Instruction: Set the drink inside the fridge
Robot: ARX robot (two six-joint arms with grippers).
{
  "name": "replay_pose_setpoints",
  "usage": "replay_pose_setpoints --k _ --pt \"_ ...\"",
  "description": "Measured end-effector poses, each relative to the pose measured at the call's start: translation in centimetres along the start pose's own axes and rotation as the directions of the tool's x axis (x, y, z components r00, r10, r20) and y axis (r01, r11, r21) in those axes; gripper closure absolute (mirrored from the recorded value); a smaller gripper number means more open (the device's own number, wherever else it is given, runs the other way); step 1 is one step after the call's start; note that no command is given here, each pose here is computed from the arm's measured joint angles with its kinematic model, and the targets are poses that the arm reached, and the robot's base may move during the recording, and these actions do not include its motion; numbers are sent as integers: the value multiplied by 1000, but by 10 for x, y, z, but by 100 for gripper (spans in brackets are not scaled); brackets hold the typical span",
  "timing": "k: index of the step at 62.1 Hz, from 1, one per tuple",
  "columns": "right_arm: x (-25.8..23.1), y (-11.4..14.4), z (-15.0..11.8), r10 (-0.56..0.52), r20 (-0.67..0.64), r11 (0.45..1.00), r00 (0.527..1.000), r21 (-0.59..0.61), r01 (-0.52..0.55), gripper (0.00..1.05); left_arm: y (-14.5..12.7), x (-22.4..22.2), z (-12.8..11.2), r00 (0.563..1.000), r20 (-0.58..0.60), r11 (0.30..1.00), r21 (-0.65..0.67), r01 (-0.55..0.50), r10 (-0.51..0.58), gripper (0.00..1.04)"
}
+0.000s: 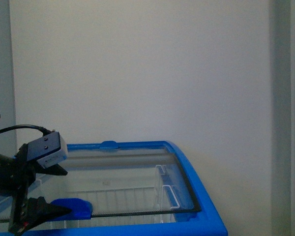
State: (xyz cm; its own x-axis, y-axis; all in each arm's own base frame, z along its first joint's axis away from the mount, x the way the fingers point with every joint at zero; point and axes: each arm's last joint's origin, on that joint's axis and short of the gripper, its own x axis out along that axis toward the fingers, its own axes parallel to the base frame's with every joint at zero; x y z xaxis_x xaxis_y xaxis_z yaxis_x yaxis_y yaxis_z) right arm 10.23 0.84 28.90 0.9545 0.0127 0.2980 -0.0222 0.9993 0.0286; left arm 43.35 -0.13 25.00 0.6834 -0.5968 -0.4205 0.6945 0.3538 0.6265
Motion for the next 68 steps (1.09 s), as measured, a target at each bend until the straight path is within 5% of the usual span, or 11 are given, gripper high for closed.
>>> replay_pose_setpoints --k 24,28,37,42,50,59,68 --pt "0 0 0 0 0 1000 1000 0 0 67 66 53 12 957 -49 953 113 -280 287 8" --pt "0 0 0 0 0 1000 1000 0 0 67 77 61 15 930 -45 926 123 -358 365 8" --pt "0 0 0 0 0 1000 1000 0 0 67 110 61 34 790 -3 784 122 -609 614 8" --pt "0 0 0 -1 0 1000 1000 0 1 67 119 50 47 722 22 720 59 -691 691 8" --pt "0 0 0 0 0 1000 1000 0 0 67 119 26 64 688 10 684 -112 -720 726 8" --pt "0 0 0 0 0 1000 1000 0 0 67 104 0 77 711 -34 668 -311 -676 703 8" --pt "0 0 0 0 0 1000 1000 0 0 67 72 -44 85 745 -128 581 -545 -605 655 8"
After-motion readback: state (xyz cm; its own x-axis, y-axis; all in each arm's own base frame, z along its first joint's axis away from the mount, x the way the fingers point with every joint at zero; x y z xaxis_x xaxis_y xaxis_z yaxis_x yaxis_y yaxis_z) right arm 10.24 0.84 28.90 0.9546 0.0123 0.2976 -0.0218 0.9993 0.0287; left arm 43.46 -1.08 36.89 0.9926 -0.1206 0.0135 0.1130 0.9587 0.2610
